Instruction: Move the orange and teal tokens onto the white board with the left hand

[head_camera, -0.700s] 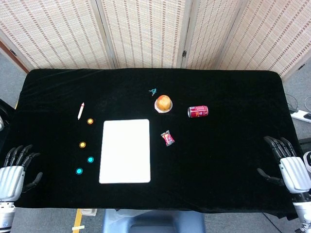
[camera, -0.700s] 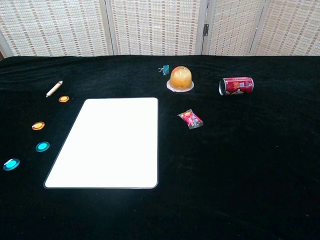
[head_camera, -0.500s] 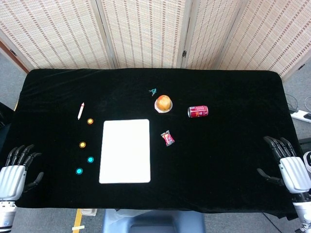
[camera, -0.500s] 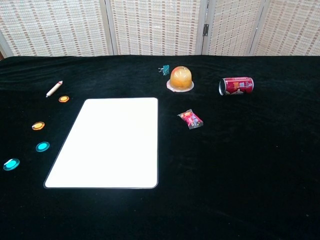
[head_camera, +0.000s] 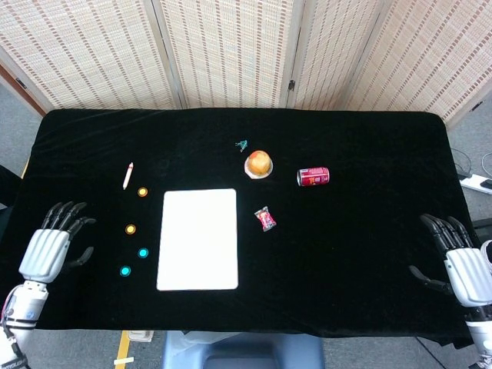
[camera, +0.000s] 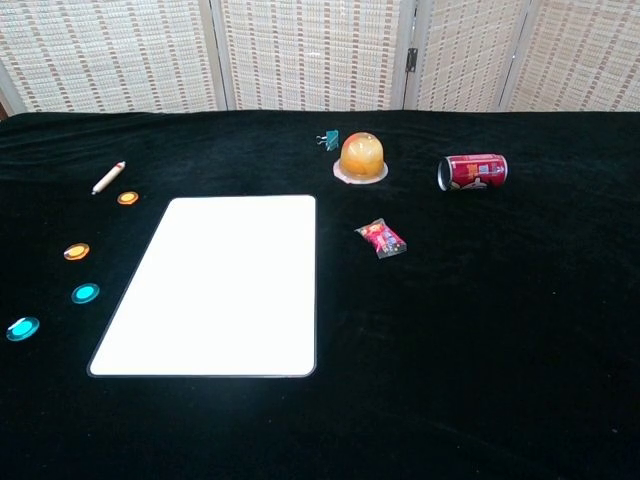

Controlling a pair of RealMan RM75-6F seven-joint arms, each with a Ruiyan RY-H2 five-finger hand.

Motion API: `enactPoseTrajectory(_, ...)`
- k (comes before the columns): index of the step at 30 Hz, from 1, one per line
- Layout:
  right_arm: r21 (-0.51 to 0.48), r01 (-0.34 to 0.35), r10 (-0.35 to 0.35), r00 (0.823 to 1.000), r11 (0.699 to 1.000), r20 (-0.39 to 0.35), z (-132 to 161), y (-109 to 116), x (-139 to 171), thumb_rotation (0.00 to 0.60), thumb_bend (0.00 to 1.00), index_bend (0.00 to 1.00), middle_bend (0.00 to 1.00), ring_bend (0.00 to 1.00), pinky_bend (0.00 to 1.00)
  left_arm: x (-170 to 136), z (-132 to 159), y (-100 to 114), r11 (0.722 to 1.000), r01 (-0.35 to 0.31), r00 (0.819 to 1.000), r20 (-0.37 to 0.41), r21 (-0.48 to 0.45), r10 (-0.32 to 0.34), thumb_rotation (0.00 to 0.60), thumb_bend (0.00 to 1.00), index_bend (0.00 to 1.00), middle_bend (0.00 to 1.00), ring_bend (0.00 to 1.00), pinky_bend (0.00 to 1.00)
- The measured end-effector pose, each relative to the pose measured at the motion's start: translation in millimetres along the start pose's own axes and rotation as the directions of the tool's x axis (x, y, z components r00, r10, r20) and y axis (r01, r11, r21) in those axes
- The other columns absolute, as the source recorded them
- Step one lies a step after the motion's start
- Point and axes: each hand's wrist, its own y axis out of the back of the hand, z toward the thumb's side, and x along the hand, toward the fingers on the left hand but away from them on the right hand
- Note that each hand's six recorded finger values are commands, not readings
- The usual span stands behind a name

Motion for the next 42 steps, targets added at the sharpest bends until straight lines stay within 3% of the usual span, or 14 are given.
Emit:
enactPoseTrajectory(10, 0.009, 0.004, -0.004, 1.0, 1.0, 0.019, -4.7, 4.0, 4.9, 0.6, 0.27, 0.06, 0.11, 0.11, 0.03, 99.2, 29.4, -8.4, 0.998, 0.069, 0.993, 0.091, 0.004, -0.069, 0.6, 0.38, 0.36, 0.13, 0.09, 0.0)
enactPoseTrajectory(20, 0.015, -0.001, 0.0, 0.999, 1.0, 0.038, -8.1, 3.5, 5.4, 0.6, 0.27, 0.06, 0.11, 0.11, 0.03, 165.9, 48.4, -41.4, 0.987, 0.16, 0.984, 0.07, 0.025, -0.161, 0.6, 0.37, 0.35, 0.12, 0.05, 0.0)
enactPoseTrajectory(30, 0.02, -0.003, 0.002, 0.998, 1.0, 0.063, -13.3, 4.6, 4.9, 0.6, 0.27, 0.06, 0.11, 0.11, 0.03, 199.7, 58.4, -65.3, 0.972, 0.223, 0.974, 0.029, 0.073, -0.226, 0.6, 0.37, 0.37, 0.12, 0.04, 0.0)
enactPoseTrajectory(42, 0.023, -0.011, 0.009, 0.997, 1.0, 0.072, -14.6, 4.3, 3.5, 0.6, 0.27, 0.06, 0.11, 0.11, 0.03, 207.0, 36.1, -100.8, 0.945, 0.308, 0.95, -0.078, 0.106, -0.301, 0.6, 0.37, 0.38, 0.12, 0.04, 0.0)
